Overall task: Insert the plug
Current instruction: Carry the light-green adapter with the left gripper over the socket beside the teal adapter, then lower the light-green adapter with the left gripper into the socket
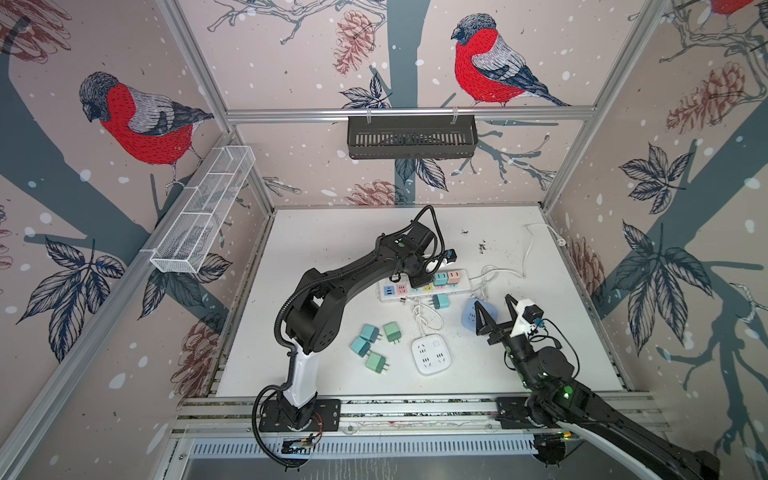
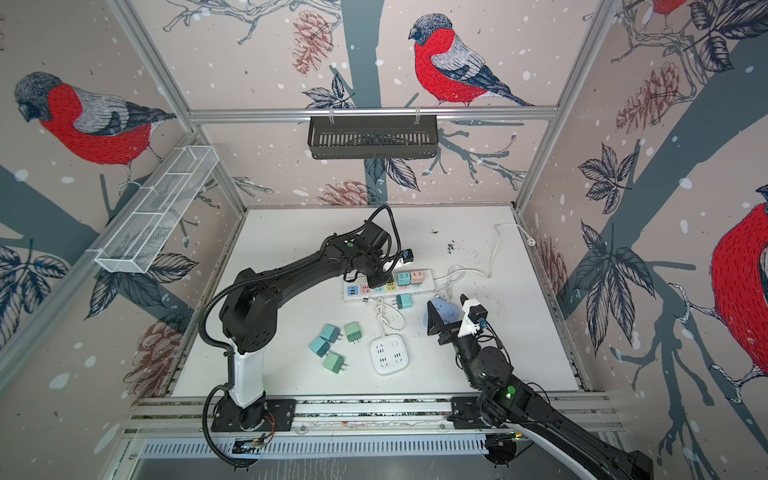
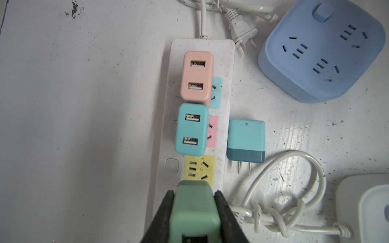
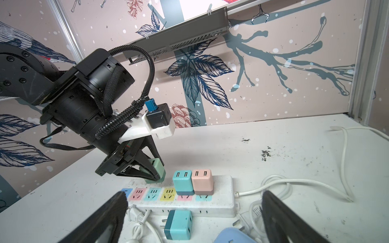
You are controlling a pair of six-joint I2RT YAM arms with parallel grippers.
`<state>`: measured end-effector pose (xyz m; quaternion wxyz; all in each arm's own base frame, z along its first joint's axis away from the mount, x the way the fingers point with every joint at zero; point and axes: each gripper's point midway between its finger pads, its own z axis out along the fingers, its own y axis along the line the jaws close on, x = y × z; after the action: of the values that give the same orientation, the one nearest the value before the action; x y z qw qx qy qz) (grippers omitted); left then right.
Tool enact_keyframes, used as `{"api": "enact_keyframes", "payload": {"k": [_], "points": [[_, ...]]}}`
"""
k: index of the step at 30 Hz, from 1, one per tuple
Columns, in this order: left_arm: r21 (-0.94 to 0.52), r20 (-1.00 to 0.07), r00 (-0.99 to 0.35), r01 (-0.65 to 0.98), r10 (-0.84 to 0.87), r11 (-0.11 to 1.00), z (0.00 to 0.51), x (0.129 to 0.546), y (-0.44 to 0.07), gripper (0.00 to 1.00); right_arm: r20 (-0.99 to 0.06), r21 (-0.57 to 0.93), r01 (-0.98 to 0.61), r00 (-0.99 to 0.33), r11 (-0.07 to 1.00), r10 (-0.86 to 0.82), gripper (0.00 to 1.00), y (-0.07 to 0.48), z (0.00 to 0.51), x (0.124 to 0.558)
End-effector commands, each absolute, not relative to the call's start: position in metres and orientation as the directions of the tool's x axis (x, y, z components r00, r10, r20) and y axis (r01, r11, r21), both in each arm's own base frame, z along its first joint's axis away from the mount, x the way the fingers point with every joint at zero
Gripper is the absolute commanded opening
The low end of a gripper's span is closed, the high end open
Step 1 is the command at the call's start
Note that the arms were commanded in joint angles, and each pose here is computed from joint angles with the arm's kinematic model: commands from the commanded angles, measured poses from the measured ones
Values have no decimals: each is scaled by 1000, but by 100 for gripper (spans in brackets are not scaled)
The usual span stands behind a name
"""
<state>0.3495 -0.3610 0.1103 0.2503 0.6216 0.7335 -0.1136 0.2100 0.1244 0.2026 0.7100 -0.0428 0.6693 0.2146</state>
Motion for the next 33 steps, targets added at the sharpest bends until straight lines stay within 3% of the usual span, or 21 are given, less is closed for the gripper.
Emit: {"api": "enact_keyframes", "payload": {"k": [1, 33], "points": [[129, -511, -78, 978, 856, 166, 108, 347, -365, 0, -970, 229, -363, -8, 903, 243, 100, 126, 190, 211], [35, -505, -132, 984, 853, 173, 86, 359, -369, 0, -965, 251, -337, -13, 907, 262, 100, 120, 190, 214]]}}
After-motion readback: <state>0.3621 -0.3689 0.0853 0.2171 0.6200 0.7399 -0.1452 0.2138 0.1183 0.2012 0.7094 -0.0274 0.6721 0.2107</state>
